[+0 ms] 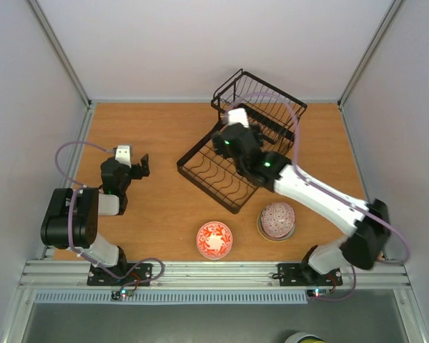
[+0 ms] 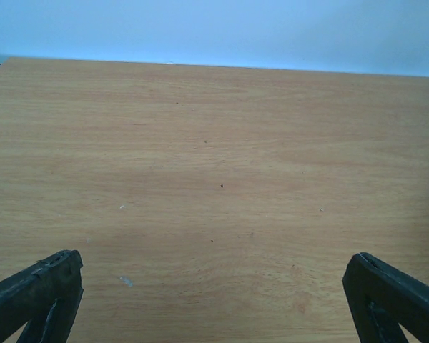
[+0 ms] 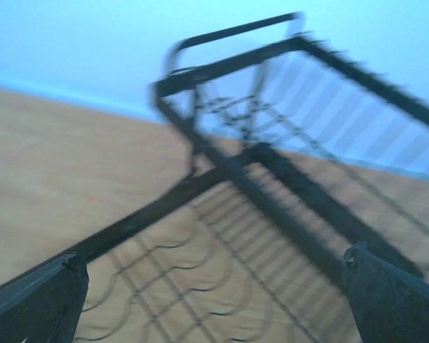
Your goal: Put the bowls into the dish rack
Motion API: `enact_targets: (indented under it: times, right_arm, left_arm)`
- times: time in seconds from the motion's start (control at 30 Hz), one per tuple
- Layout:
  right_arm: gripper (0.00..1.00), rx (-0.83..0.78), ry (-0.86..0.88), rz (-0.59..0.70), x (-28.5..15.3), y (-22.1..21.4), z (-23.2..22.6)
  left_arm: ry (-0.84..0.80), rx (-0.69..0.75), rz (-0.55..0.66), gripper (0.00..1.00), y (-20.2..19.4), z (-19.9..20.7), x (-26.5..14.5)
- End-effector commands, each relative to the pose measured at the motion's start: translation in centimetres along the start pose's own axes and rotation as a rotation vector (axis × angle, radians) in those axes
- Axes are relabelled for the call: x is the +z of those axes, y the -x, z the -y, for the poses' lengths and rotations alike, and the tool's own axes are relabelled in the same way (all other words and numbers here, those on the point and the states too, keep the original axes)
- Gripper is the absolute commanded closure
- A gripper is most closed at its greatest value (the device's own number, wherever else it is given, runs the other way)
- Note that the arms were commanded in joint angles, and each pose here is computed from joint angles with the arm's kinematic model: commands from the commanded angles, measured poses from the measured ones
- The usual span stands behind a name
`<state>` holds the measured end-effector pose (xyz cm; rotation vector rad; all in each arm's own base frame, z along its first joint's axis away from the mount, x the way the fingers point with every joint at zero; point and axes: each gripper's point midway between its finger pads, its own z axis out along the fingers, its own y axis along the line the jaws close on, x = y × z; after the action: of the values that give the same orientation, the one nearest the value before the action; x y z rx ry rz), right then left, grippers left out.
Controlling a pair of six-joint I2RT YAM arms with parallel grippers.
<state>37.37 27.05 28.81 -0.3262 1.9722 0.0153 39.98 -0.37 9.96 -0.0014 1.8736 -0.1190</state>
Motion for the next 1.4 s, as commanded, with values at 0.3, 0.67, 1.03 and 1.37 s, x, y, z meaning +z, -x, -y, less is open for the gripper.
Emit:
enact_targets:
  times: [0.3,0.67,1.03,1.37]
  right_arm:
    - [0.03,0.409,-0.763,-0.094,-12.7,-9.2,21.3]
    - [0.64,0.504,-0.857,-0.454,-8.5,-21.6,23.5]
    - [0.91,0.791,-0.456,-0.545,1.5,-25.2,21.8]
    - [0.93,0.883,-0.359,-0.587,8.2,-26.1,21.2]
  left_arm:
    - [-0.002,0.020,0.055,0.01,1.8,0.2,0.2]
    - [-0.001,0.020,0.053,0.01,1.7,0.1,0.2]
    - [-0.003,0.020,0.053,0.01,1.7,0.2,0.2]
    - [-0.036,0.009,-0.041,1.00,3.8,0.9,0.6]
